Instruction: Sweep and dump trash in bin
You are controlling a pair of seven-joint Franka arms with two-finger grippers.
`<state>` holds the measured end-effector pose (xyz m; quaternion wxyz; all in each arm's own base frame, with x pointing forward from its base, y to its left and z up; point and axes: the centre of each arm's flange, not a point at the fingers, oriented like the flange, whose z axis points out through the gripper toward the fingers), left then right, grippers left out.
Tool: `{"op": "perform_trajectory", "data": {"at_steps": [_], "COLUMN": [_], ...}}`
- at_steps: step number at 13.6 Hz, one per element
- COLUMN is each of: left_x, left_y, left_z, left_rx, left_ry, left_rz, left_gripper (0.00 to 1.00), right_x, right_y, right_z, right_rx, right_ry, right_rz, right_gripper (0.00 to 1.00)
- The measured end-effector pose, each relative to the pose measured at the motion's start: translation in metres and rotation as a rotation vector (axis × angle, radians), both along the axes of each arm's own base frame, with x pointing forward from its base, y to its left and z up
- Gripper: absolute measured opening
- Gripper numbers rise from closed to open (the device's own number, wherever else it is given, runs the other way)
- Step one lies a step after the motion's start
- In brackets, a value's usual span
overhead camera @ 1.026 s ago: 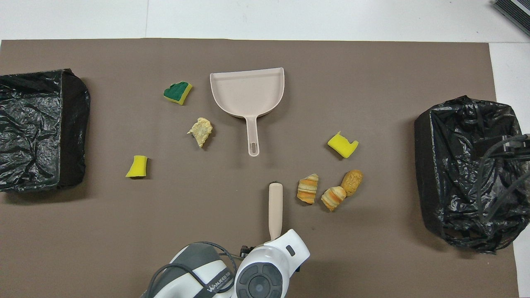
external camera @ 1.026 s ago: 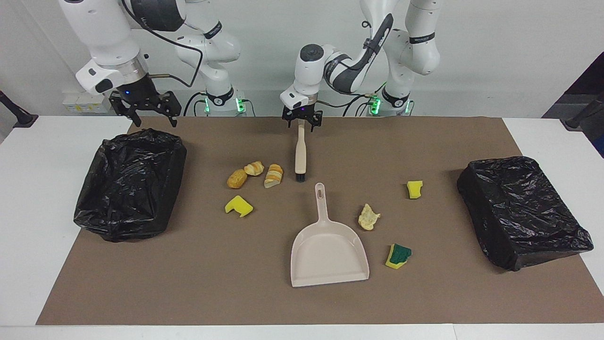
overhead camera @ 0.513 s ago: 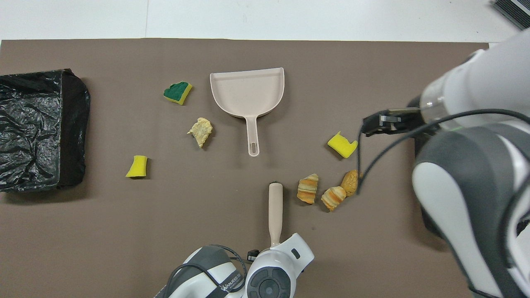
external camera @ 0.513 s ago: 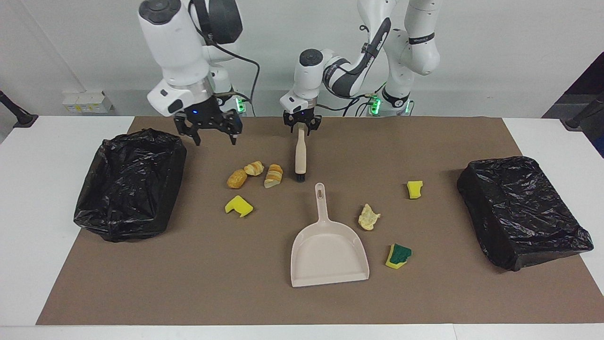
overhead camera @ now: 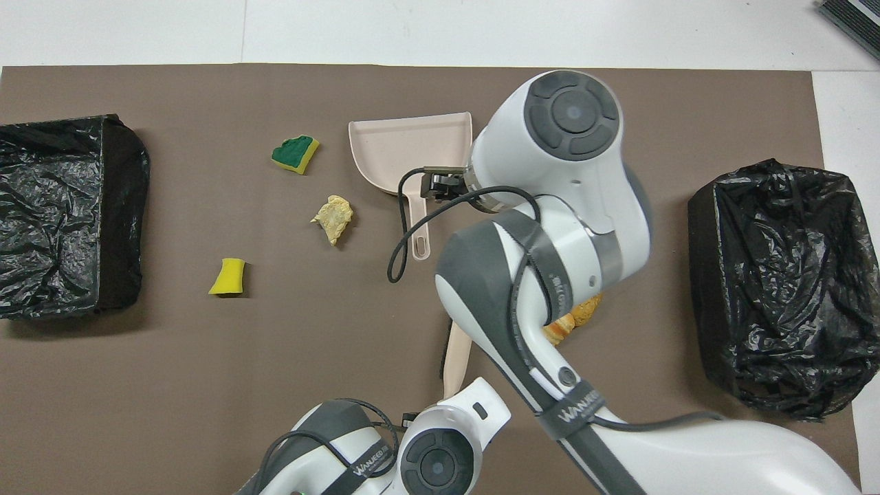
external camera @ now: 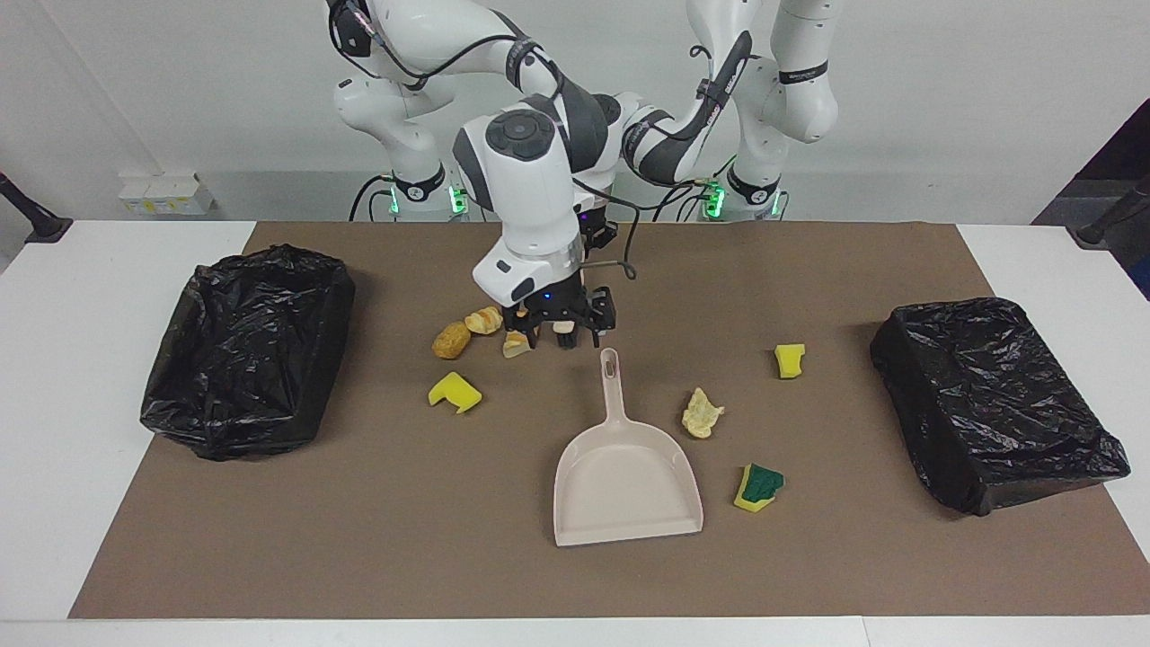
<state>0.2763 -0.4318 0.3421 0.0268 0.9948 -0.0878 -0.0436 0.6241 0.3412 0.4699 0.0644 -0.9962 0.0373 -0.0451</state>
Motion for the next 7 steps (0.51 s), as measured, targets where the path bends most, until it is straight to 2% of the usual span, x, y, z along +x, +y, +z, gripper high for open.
{"op": "perform_trajectory", "data": {"at_steps": [2, 5, 7], "left_x": [0.005, 0.020, 0.028], "left_y": [0.010, 0.034, 0.052], "left_z": [0.006, 0.013, 0.013], "left_rx": [0.025, 0.086, 0.152], "left_ry": [0.018, 0.044, 0.051], "left_rz": [0.012, 0.039, 0.036], "left_gripper": [0.27, 0.26, 0.26], "right_x": [0.004, 0.001, 0.000], "right_y": [0.020, 0.047, 0.049], "right_z": [-0.034, -0.085, -0.094], "right_rx": [-0.003, -0.020, -0.027], "right_ry": [0.000, 0.019, 0.024], "right_rz": [0.018, 0.054, 0.075], "right_gripper": [1.00, 1.00, 1.00]}}
